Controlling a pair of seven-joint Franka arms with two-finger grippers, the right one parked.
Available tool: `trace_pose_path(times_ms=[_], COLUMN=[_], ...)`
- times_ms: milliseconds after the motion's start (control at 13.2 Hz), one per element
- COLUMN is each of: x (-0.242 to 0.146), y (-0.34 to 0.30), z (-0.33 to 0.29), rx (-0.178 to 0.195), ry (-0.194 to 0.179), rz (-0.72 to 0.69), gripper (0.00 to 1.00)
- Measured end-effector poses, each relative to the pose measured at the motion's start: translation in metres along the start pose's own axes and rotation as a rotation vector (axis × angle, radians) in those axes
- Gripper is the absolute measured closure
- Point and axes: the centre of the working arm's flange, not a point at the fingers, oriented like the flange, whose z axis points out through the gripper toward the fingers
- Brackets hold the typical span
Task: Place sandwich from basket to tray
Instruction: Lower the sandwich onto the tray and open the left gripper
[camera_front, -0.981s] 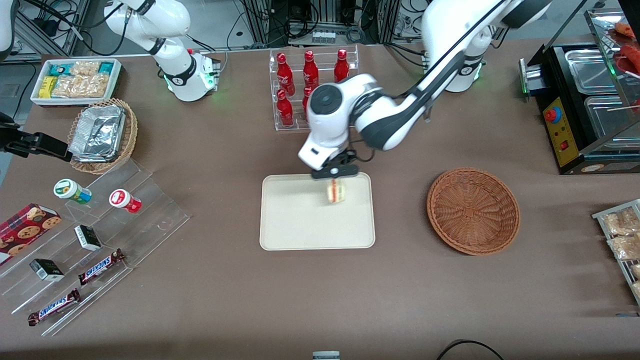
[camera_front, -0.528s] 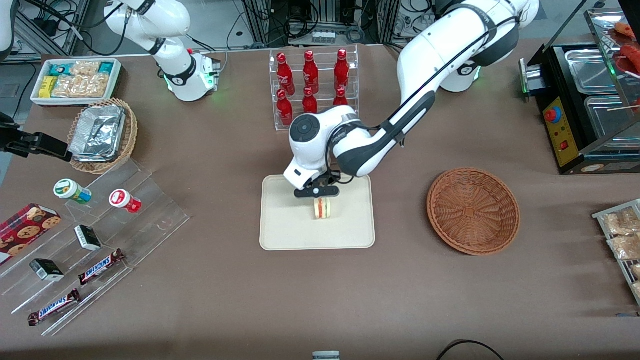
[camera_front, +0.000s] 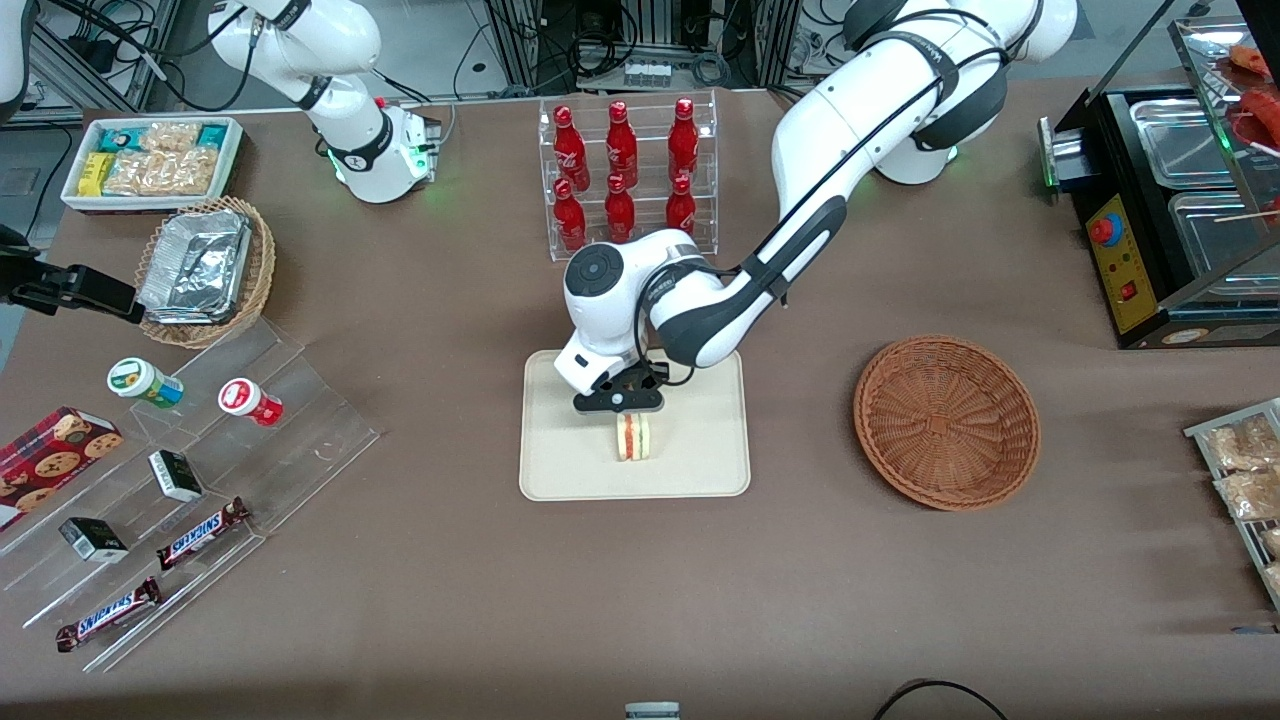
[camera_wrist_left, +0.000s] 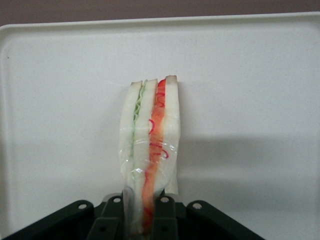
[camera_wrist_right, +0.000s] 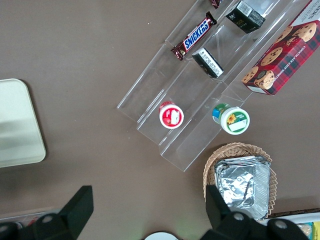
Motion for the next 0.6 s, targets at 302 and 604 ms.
trace_pose_path(times_ms=[302,604], x=[0.006,0.027], y=[-0.003,-0.026], z=[-0.005,-0.075], rx=[0.028,0.058], ry=[0.029,0.019], rz=[0.040,-0.066], gripper=[0.41,0.00])
